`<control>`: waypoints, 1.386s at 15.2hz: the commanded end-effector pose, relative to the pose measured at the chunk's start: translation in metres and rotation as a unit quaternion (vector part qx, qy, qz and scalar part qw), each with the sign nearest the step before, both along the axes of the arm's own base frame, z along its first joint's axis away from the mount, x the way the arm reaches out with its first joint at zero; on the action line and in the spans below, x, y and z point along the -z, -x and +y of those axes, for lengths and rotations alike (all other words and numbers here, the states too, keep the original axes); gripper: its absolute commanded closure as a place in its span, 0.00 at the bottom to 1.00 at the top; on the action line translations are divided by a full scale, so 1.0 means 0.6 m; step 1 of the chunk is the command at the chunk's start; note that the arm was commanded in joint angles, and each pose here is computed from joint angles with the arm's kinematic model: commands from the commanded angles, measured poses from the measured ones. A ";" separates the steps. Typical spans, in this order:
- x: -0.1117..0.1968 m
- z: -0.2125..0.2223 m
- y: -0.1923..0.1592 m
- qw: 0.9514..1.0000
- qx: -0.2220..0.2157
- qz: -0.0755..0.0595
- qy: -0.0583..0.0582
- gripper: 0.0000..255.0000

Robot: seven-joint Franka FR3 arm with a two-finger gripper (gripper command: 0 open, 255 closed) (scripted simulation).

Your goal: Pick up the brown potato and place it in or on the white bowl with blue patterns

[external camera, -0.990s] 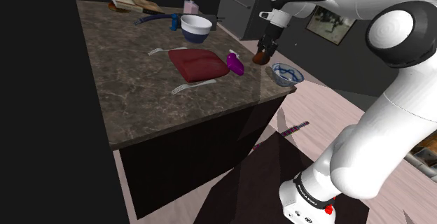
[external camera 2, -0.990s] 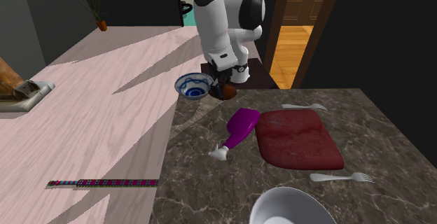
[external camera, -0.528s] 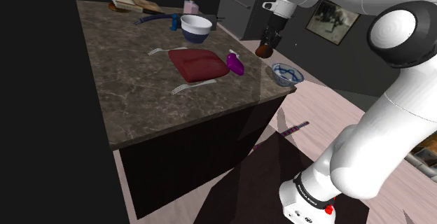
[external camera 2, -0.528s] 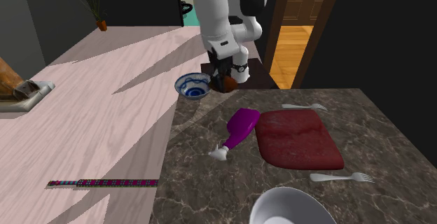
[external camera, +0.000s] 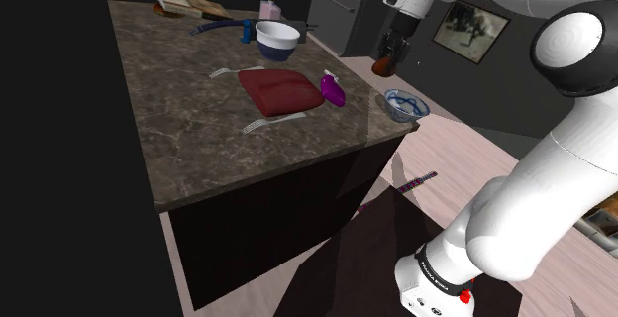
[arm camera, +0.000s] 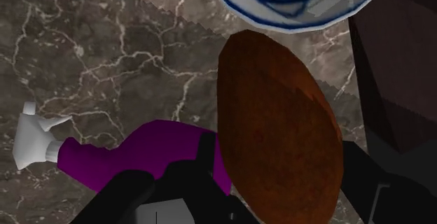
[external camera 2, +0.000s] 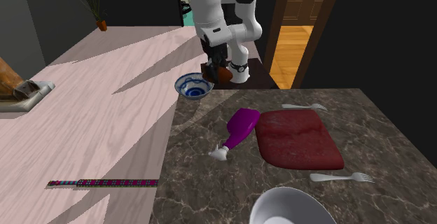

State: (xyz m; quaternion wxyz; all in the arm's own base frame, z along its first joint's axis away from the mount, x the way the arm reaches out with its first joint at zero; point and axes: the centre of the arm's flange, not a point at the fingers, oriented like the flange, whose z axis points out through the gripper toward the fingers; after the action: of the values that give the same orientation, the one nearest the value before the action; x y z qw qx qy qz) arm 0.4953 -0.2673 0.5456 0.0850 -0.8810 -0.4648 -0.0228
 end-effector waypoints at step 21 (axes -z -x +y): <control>0.097 -0.147 0.163 1.000 0.000 0.000 0.000 1.00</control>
State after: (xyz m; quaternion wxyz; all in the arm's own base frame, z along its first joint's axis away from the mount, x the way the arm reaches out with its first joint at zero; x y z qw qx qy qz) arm 0.3973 -0.3551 0.4929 0.0855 -0.8808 -0.4651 -0.0226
